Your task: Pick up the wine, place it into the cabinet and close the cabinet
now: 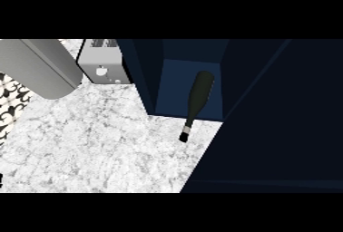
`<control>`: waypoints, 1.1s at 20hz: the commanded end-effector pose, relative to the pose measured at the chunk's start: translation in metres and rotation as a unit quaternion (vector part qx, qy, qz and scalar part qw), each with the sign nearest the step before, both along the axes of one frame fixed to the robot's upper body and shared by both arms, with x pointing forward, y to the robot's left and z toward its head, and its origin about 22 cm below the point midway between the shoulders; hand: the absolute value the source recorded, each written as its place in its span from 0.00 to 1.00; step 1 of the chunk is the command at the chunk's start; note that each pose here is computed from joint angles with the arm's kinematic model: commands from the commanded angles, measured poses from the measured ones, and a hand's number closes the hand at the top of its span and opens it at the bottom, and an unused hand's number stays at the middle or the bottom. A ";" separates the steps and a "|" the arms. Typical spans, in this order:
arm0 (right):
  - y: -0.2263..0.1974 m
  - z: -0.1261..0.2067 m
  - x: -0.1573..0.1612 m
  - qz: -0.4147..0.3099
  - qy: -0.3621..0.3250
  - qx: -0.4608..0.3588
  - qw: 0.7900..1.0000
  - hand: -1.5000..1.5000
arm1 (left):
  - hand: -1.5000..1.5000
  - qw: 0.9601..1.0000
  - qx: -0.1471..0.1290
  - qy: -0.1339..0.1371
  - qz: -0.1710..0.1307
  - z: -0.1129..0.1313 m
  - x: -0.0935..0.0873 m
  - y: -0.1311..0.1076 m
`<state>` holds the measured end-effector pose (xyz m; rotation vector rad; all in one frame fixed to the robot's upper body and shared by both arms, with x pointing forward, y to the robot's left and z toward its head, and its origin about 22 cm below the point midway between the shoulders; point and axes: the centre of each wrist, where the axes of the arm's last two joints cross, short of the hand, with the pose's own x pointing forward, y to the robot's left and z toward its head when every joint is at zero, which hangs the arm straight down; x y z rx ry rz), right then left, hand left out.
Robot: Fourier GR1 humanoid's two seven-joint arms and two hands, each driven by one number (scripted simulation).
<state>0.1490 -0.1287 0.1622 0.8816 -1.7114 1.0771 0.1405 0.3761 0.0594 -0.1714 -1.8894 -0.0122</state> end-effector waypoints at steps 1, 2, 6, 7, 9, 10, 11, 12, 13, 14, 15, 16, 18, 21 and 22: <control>0.037 -0.004 0.014 -0.050 0.040 0.042 0.997 1.00 | 1.00 1.000 -0.005 -0.002 -0.006 0.001 0.001 0.000; 0.035 0.000 0.016 -0.052 0.030 0.041 0.997 1.00 | 1.00 1.000 -0.002 -0.007 -0.008 0.004 0.004 -0.001; 0.032 -0.001 0.025 -0.066 0.026 0.034 0.997 1.00 | 1.00 1.000 -0.001 -0.006 -0.014 0.004 0.006 0.002; 0.030 -0.003 0.029 -0.073 0.037 0.032 0.996 1.00 | 1.00 1.000 -0.004 -0.010 -0.014 0.005 0.007 0.000; 0.028 -0.001 0.034 -0.084 0.027 0.030 0.996 1.00 | 1.00 1.000 -0.002 -0.002 -0.022 0.003 0.005 -0.001; 0.028 0.001 0.039 -0.087 0.023 0.022 0.996 1.00 | 1.00 1.000 -0.003 -0.005 -0.027 0.006 0.006 -0.002; 0.028 0.002 0.045 -0.091 0.019 0.026 0.995 1.00 | 1.00 0.999 -0.009 -0.002 -0.032 0.002 0.005 -0.005; 0.027 0.004 0.052 -0.099 0.017 0.029 0.995 1.00 | 1.00 0.999 -0.012 -0.004 -0.032 0.003 0.006 -0.007; 0.029 0.007 0.059 -0.104 0.007 0.021 0.994 1.00 | 1.00 0.999 -0.009 -0.010 -0.032 0.003 0.008 -0.005; 0.031 0.014 0.065 -0.112 -0.007 0.019 0.994 1.00 | 1.00 0.999 -0.003 -0.006 -0.039 0.008 0.011 -0.005; 0.035 0.015 0.074 -0.127 -0.007 0.020 0.992 1.00 | 1.00 0.999 -0.002 -0.012 -0.039 0.009 0.013 -0.004; 0.041 0.017 0.082 -0.139 -0.008 0.014 0.990 1.00 | 1.00 0.999 -0.005 -0.010 -0.041 0.007 0.012 -0.005; 0.052 0.024 0.096 -0.159 -0.014 0.005 0.987 1.00 | 1.00 0.998 -0.012 -0.015 -0.054 0.009 0.014 -0.011; 0.067 0.039 0.114 -0.183 -0.040 -0.001 0.982 1.00 | 1.00 0.998 -0.010 -0.022 -0.055 0.011 0.020 -0.012; 0.073 0.044 0.122 -0.198 -0.052 -0.009 0.979 1.00 | 1.00 0.998 -0.012 -0.021 -0.050 0.010 0.020 -0.011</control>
